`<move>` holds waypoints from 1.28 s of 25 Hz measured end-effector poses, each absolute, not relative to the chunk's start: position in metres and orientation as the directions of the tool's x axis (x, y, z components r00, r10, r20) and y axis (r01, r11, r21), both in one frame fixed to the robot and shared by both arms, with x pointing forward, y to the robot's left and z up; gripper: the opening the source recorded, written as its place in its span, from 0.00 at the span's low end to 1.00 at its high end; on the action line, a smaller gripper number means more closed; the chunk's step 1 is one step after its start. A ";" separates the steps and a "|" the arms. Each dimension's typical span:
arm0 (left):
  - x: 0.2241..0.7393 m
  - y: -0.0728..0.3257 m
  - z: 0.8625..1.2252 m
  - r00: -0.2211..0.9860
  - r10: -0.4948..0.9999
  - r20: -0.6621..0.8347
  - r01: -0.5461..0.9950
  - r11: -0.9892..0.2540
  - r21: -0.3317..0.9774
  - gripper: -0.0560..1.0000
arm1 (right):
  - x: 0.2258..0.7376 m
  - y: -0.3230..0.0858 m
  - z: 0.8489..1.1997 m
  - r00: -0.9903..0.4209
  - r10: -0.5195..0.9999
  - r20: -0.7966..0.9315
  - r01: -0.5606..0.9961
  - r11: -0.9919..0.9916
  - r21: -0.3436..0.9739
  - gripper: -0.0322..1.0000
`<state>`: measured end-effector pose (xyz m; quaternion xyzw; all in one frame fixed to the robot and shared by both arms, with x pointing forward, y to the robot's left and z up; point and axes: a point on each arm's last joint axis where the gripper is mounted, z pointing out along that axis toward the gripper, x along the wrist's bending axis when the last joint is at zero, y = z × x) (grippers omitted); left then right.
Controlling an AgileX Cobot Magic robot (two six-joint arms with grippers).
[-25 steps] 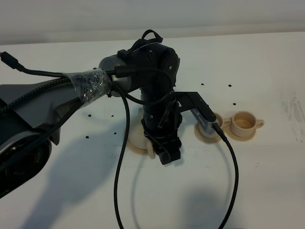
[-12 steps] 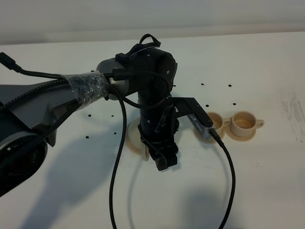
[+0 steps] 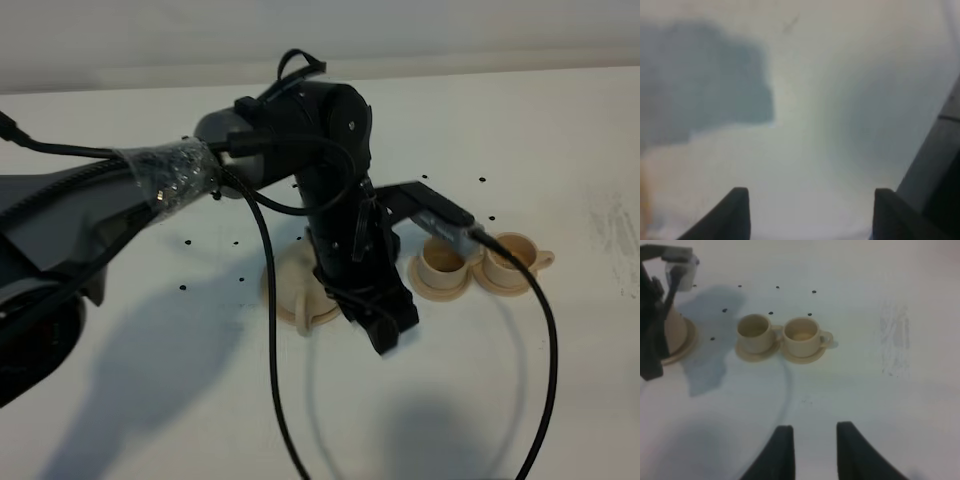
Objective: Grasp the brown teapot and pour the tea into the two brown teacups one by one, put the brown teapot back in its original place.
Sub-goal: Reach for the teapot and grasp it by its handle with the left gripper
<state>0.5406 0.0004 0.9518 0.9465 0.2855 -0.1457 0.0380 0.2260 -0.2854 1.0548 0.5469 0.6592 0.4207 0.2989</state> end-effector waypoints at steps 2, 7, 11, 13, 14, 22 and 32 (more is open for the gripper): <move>0.541 0.004 0.964 0.771 0.583 -0.254 0.601 -0.799 -0.011 0.54 | 0.226 -0.285 1.055 -0.223 0.973 0.066 0.470 0.048 0.882 0.23; 0.536 0.013 1.010 0.695 0.687 -0.213 0.711 -0.701 0.057 0.54 | 0.226 -0.285 1.055 -0.223 0.973 0.066 0.470 0.048 0.882 0.23; 0.535 0.020 1.025 0.599 0.783 -0.169 0.799 -0.597 0.067 0.54 | 0.226 -0.285 1.055 -0.223 0.973 0.066 0.470 0.048 0.882 0.23; 0.535 0.024 1.021 0.554 0.819 -0.151 0.831 -0.554 0.044 0.54 | 0.226 -0.285 1.055 -0.223 0.973 0.066 0.470 0.048 0.882 0.23; 0.536 0.027 1.017 0.527 0.837 -0.149 0.848 -0.529 0.026 0.54 | 0.226 -0.285 1.055 -0.223 0.973 0.066 0.470 0.048 0.882 0.23; 0.541 0.055 0.990 0.395 0.911 -0.114 0.910 -0.406 -0.089 0.54 | 0.226 -0.285 1.055 -0.223 0.973 0.066 0.470 0.048 0.882 0.23; 0.543 0.048 0.957 0.293 0.949 -0.118 0.931 -0.311 -0.190 0.54 | 0.226 -0.285 1.055 -0.223 0.973 0.066 0.470 0.048 0.882 0.23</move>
